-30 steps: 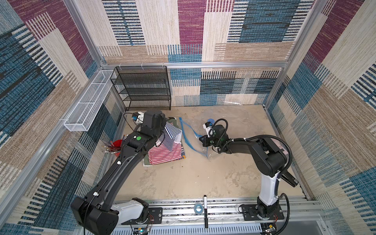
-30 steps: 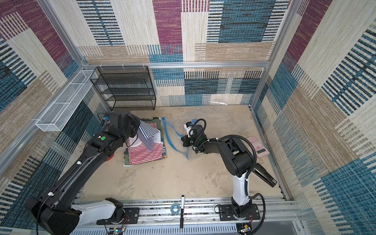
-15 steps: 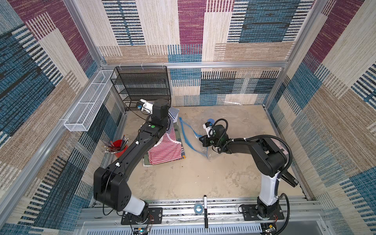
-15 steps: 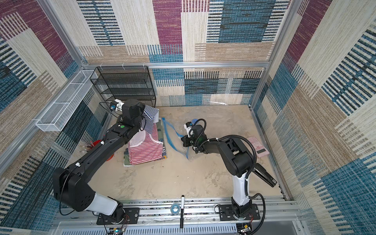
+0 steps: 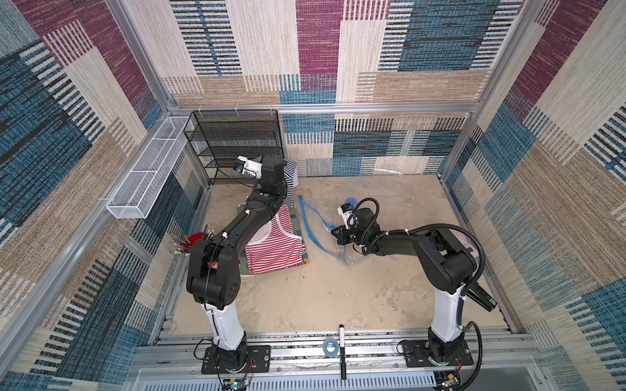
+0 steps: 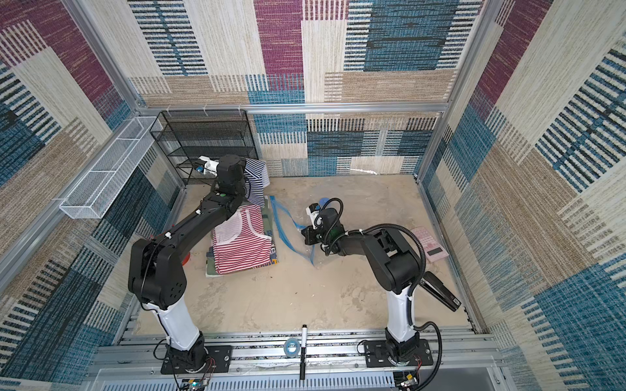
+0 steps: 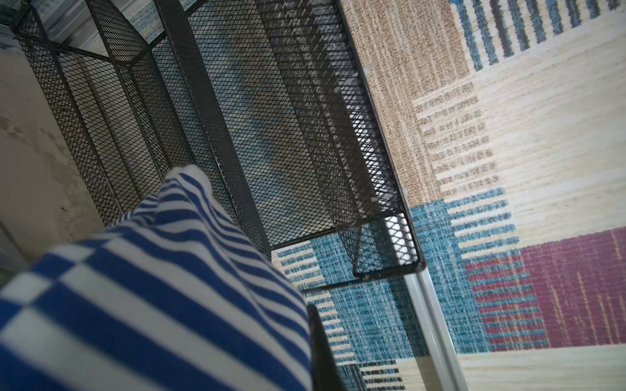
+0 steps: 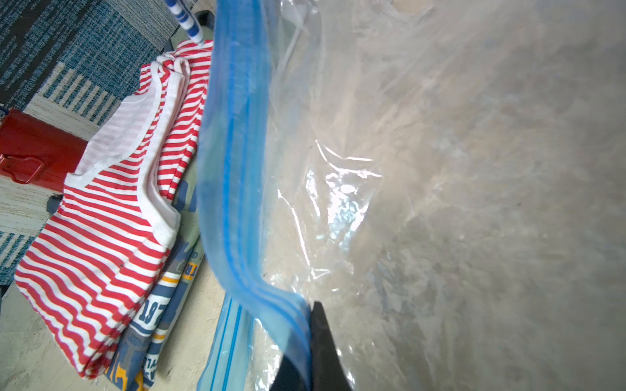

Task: Take the tank top out of the vacuum bag
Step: Place the tank top on the tank top.

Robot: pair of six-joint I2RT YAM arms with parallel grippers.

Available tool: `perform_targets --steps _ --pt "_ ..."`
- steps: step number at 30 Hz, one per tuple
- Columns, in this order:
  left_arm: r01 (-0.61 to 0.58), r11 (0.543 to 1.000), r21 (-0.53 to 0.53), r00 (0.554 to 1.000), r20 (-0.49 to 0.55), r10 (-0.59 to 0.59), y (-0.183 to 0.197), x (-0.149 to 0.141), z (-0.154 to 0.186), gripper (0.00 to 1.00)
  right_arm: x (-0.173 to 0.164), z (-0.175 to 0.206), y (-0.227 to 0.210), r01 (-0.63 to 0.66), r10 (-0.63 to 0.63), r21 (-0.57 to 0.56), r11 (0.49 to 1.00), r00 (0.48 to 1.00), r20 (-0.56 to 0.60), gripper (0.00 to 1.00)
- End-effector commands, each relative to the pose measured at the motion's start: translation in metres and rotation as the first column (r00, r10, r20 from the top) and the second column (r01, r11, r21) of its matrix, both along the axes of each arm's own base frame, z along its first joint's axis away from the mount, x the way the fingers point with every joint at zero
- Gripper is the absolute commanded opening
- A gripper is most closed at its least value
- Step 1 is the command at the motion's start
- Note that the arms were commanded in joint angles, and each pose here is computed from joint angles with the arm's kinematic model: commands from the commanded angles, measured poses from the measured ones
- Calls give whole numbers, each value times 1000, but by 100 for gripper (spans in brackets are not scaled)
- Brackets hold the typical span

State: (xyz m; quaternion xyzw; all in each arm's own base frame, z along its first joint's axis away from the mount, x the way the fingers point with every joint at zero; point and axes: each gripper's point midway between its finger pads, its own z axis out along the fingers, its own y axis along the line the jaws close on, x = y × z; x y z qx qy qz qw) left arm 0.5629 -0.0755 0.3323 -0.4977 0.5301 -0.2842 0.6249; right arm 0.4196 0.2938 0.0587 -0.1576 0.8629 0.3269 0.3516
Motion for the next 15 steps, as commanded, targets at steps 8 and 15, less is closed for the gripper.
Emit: perform_targets --steps 8,15 --pt "-69 996 -64 989 126 76 21 10 -3 0 1 2 3 -15 15 9 1000 1000 6 0" --pt "-89 992 -87 980 172 103 28 5 7 0 1 3 3 -14 14 10 1000 1000 8 0"
